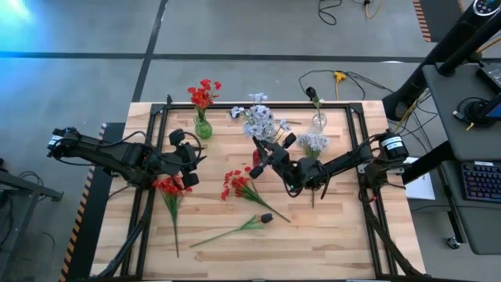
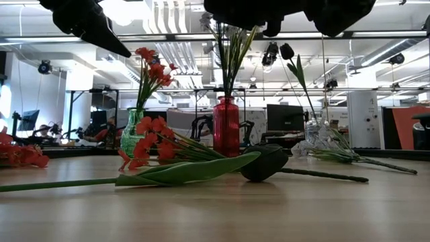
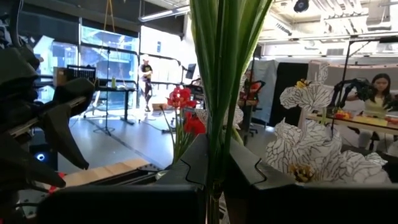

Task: Sort flowers into vase by color
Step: Put the right white flowers into the red vase

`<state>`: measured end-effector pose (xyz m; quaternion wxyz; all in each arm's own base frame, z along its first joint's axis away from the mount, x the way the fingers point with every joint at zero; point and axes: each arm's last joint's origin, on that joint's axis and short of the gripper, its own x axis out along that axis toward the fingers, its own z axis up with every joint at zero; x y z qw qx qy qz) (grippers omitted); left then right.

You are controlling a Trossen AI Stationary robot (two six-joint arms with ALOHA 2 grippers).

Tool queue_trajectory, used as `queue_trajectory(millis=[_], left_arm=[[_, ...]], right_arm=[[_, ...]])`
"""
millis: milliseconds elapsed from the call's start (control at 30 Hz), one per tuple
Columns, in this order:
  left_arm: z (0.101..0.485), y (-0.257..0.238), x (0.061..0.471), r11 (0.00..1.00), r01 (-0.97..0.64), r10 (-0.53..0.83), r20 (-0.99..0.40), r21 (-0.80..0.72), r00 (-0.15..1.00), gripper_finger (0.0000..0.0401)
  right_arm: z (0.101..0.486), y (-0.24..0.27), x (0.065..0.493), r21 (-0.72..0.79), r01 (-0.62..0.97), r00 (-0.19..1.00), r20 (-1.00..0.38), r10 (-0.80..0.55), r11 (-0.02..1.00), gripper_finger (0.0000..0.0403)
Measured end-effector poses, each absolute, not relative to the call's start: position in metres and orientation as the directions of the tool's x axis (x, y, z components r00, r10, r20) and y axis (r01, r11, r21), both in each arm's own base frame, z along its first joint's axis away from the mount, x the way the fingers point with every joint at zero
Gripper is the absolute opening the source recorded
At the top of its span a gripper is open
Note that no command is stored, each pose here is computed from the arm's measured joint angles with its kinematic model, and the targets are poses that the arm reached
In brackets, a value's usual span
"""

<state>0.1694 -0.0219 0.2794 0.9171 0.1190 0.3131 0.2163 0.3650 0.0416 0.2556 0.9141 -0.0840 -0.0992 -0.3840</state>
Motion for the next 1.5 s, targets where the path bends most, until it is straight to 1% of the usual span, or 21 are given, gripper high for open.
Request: queue_trajectory(millis=[233, 800, 1000, 1500], left_arm=[[0.2794, -0.0219, 0.1694, 0.878, -0.322, 0.471, -0.523, 0.354, 0.71, 0.0106], [0.2794, -0.0219, 0.1694, 0.878, -0.323, 0.471, -0.523, 0.353, 0.71, 0.0106], [0.2794, -0.0219, 0.1694, 0.878, -0.323, 0.471, -0.523, 0.353, 0.71, 0.0106], [0.2794, -0.0219, 0.1694, 0.878, -0.322, 0.471, -0.523, 0.353, 0.71, 0.0106]], right_arm=[[0.2524, 0.0416, 0.366, -0.078, 0.717, 0.689, 0.222, -0.69, 0.692, 0.0018], [0.2519, 0.0416, 0.3662, -0.079, 0.717, 0.69, 0.219, -0.69, 0.693, 0.0018], [0.2483, 0.0418, 0.3675, -0.088, 0.711, 0.7, 0.192, -0.688, 0.698, 0.0018], [0.248, 0.0419, 0.3671, -0.091, 0.711, 0.7, 0.192, -0.688, 0.698, 0.0018]])
